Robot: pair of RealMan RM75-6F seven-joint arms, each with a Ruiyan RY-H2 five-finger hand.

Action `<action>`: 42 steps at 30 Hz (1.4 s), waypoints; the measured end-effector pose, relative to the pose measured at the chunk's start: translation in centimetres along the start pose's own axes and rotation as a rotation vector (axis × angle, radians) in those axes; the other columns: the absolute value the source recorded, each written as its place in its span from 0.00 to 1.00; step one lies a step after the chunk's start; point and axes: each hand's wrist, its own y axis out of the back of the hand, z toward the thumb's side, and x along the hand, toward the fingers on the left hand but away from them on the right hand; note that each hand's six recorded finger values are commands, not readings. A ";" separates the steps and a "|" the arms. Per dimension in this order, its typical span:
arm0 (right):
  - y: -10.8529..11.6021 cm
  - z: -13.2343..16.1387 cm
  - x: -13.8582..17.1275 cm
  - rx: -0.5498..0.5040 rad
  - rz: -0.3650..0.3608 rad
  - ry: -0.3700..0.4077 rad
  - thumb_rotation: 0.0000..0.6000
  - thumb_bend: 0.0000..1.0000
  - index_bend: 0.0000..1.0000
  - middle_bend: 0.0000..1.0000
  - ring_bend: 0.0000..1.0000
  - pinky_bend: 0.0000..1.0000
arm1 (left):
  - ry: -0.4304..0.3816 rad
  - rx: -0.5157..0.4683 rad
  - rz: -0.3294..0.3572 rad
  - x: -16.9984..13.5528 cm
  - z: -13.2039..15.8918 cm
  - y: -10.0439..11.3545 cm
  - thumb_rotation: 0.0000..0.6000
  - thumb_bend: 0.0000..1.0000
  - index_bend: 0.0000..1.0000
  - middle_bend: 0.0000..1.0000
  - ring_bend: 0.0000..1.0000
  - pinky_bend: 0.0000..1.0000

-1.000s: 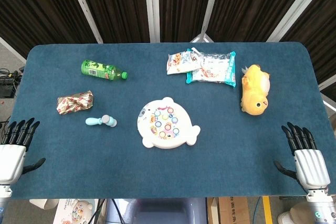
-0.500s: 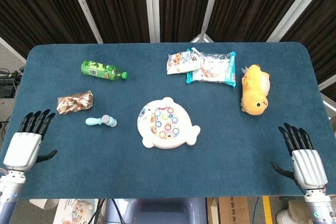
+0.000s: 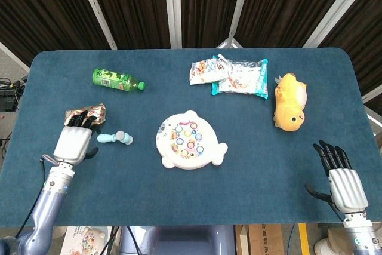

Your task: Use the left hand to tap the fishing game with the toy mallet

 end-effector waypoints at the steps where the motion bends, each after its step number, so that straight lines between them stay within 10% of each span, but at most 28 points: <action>1: 0.0 0.0 0.0 -0.003 0.001 -0.001 1.00 0.23 0.00 0.00 0.00 0.00 | 0.002 0.003 -0.004 0.4 0.4 -0.1 1.00 0.27 0.46 0.19 0.07 0.16; 42: 0.0 -0.2 -0.1 -0.065 0.024 -0.016 1.00 0.23 0.00 0.00 0.00 0.00 | 0.026 0.068 -0.102 5.2 4.1 -5.2 1.00 0.37 0.49 0.20 0.07 0.16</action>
